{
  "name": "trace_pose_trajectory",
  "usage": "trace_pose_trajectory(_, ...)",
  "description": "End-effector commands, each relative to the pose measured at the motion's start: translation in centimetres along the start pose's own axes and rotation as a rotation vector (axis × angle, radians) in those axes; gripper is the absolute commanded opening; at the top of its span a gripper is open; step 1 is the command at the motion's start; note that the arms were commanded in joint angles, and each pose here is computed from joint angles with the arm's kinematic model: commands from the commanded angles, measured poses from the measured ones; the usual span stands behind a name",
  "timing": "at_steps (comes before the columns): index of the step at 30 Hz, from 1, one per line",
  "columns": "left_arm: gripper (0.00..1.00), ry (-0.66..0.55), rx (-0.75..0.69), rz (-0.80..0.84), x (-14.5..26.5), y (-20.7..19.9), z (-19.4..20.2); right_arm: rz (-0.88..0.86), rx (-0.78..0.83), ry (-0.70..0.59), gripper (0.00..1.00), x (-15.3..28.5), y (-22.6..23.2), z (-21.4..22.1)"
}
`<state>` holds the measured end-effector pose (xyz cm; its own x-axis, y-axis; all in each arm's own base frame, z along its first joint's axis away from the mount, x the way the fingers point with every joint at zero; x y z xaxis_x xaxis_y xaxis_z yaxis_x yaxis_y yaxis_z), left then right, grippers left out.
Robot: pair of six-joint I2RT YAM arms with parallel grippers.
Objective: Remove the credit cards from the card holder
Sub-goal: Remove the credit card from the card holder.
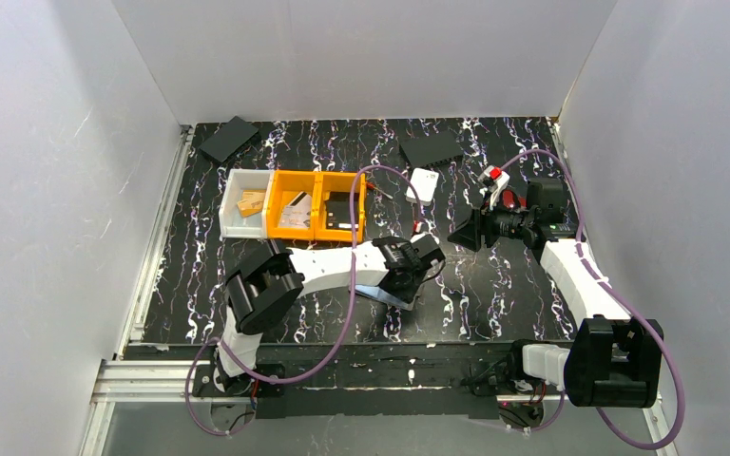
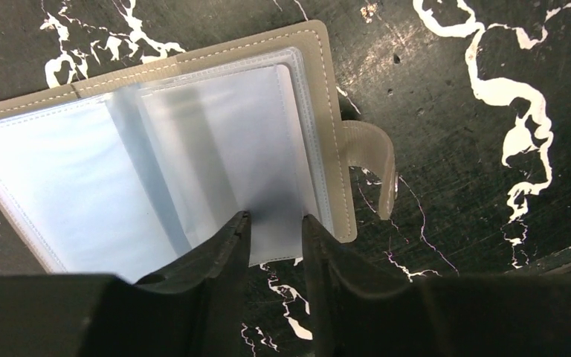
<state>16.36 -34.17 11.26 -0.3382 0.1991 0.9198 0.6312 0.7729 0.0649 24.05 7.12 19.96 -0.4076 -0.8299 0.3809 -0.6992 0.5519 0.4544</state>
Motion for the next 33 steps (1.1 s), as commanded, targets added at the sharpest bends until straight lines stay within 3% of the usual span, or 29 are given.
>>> trace_pose_trajectory(1, 0.27, 0.028, 0.022, -0.012, -0.3, 0.8, 0.9, -0.023, 0.043, -0.033, 0.57, 0.2, 0.4, -1.0)
trace_pose_trajectory(7, 0.16, -0.032, 0.094, 0.039, 0.8, 1.5, 0.9, -0.048, 0.037, -0.031, 0.57, 0.2, 0.5, -0.8)
trace_pose_trajectory(12, 0.0, -0.08, 0.176, 0.092, 1.4, 2.9, 1.2, -0.103, 0.014, -0.02, 0.57, -0.1, 0.7, -0.5)
trace_pose_trajectory(22, 0.0, -0.214, 0.472, 0.304, 2.4, 7.2, 2.4, -0.19, 0.041, 0.076, 0.57, -2.4, 2.1, 0.8)
trace_pose_trajectory(33, 0.0, -0.267, 0.622, 0.298, 3.4, 11.2, 3.8, -0.241, 0.078, 0.159, 0.58, -4.2, 3.3, 1.9)
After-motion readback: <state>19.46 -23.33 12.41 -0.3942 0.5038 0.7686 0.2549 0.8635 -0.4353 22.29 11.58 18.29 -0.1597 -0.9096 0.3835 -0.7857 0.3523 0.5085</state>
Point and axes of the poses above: each gripper's point midway between its finger pads, its own x axis back along the fingers, its own y axis along the line the jaws close on, z = x × y, the point moved 9 cm from there along x, back along the fingers, and after that the axes turned 7 degrees about -x, right-handed, at the moved point
